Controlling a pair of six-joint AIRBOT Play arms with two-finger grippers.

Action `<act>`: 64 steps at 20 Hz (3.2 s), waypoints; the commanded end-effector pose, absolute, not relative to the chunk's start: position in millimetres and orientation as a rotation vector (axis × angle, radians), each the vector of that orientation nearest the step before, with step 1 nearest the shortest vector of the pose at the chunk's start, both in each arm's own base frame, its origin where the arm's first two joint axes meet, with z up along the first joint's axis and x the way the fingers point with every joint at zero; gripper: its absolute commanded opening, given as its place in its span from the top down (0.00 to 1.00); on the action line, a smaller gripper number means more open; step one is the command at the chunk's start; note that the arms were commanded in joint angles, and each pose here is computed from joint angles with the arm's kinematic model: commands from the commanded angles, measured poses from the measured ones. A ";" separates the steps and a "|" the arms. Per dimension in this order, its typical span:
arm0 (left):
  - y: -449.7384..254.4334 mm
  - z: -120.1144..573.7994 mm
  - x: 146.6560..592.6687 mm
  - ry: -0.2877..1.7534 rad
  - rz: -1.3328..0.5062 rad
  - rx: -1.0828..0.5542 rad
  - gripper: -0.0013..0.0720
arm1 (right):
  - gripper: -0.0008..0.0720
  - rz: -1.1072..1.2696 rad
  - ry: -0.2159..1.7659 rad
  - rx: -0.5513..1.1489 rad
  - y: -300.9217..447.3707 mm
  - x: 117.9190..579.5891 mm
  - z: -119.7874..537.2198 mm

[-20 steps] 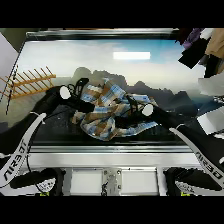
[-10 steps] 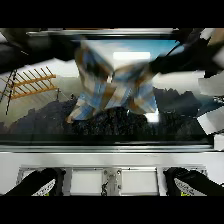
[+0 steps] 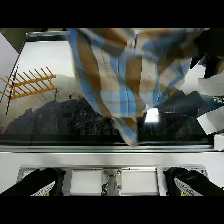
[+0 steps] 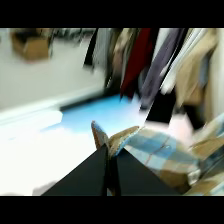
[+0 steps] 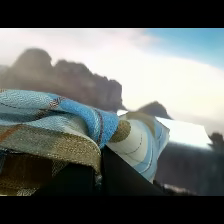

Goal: Fold the clothes and pants, and hang the long-sleeved shirts on hangers.

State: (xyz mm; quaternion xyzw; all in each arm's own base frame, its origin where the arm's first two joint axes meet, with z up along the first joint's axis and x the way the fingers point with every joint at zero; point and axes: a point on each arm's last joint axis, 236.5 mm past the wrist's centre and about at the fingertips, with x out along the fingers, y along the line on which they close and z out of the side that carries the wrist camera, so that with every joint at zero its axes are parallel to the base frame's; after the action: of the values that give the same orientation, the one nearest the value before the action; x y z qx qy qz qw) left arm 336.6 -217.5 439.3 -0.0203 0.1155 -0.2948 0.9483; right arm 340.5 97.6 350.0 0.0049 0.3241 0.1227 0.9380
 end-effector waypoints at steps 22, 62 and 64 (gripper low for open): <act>-224.4 61.2 314.2 1.334 -0.568 -0.037 0.60 | 0.96 0.154 1.470 0.015 124.1 292.0 92.0; 375.3 -88.3 420.1 1.373 0.651 0.025 0.09 | 0.96 0.152 1.476 0.013 124.1 292.5 89.8; 377.6 -95.4 426.4 1.348 0.642 0.020 0.09 | 0.96 0.152 1.477 0.014 124.1 292.5 89.8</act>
State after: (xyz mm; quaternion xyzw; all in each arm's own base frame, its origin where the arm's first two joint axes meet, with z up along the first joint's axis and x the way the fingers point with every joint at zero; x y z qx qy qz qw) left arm 425.3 369.5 -83.7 0.0142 0.6116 0.2893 0.7362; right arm 292.7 124.0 89.9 0.0063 0.6720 0.0691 0.7373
